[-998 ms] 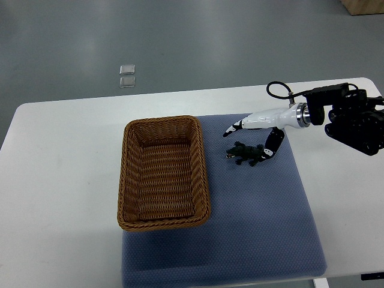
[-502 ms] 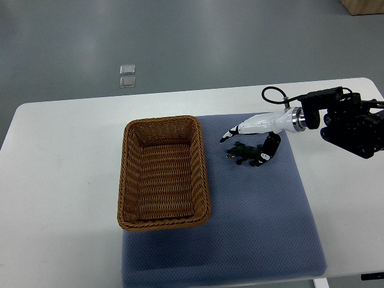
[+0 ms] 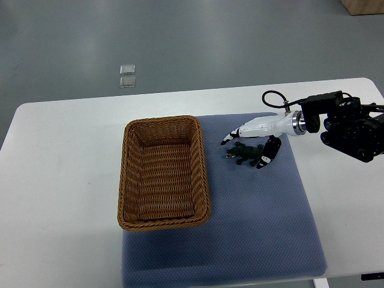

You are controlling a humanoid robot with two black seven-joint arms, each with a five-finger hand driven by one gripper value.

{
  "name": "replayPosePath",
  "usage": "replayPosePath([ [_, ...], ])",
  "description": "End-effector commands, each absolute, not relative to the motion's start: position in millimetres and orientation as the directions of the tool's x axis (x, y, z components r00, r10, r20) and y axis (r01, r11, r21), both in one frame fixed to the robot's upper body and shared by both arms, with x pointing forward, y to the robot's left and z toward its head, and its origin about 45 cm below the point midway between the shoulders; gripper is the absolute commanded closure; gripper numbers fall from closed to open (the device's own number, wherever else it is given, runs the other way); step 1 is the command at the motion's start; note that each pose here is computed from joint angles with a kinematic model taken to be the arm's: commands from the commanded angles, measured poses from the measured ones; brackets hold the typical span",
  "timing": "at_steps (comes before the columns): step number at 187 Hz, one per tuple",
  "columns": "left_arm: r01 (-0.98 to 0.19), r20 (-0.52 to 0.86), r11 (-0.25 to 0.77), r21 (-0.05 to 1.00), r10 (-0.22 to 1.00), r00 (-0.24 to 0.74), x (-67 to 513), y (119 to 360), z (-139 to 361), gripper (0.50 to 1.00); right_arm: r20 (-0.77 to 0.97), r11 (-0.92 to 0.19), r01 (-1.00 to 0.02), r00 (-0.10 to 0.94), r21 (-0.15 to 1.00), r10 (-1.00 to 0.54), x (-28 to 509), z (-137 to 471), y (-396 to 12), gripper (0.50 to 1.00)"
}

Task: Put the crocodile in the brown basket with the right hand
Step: 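Close the right hand's fingers around the crocodile's body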

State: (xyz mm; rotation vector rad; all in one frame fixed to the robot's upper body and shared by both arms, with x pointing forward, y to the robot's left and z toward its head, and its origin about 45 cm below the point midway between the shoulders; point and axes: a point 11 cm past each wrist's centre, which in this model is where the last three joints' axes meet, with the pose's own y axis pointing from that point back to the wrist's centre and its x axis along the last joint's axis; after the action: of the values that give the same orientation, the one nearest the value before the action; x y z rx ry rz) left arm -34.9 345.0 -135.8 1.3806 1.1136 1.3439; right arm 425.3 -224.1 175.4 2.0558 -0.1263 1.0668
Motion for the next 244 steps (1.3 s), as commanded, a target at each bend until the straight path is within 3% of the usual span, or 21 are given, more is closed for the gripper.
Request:
replayPosePath([
  [1,0.020,0.206,-0.206,0.978,0.979,0.011,-34.9,344.9,-135.8,0.500,0.725,-0.670,-0.416,0.632,0.616,0.274,423.4,171.7,-226.2,0.615],
  [44,0.020,0.206,-0.206,0.978,0.979,0.011,-34.9,344.9,-135.8,0.500,0.723,-0.665,-0.412,0.629,0.622,0.286,421.8,168.9,-227.5,0.697],
  [99,0.020,0.206,-0.206,0.978,0.979,0.009,-34.8,345.0,-135.8,0.500,0.721,-0.657,-0.418,0.629,0.628,0.290,423.0,168.7,-231.2,0.707],
  [163,0.020,0.206,-0.206,0.978,0.979,0.009,-34.8,345.0,-135.8,0.500,0.723,-0.658,-0.418,0.628,0.626,0.289,422.3,167.5,-230.7,0.781],
  [188,0.022,0.206,-0.206,0.978,0.979,0.011,-35.1,344.9,-135.8,0.500,0.727,-0.659,-0.422,0.622,0.623,0.290,423.2,168.7,-231.2,0.844],
  [217,0.020,0.206,-0.206,0.978,0.979,0.011,-34.9,344.9,-135.8,0.500,0.737,-0.662,-0.429,0.613,0.614,0.286,424.4,170.5,-230.5,0.879],
  [244,0.020,0.206,-0.206,0.978,0.979,0.011,-34.9,344.9,-135.8,0.500,0.746,-0.665,-0.436,0.603,0.606,0.284,425.5,172.0,-230.0,0.879],
])
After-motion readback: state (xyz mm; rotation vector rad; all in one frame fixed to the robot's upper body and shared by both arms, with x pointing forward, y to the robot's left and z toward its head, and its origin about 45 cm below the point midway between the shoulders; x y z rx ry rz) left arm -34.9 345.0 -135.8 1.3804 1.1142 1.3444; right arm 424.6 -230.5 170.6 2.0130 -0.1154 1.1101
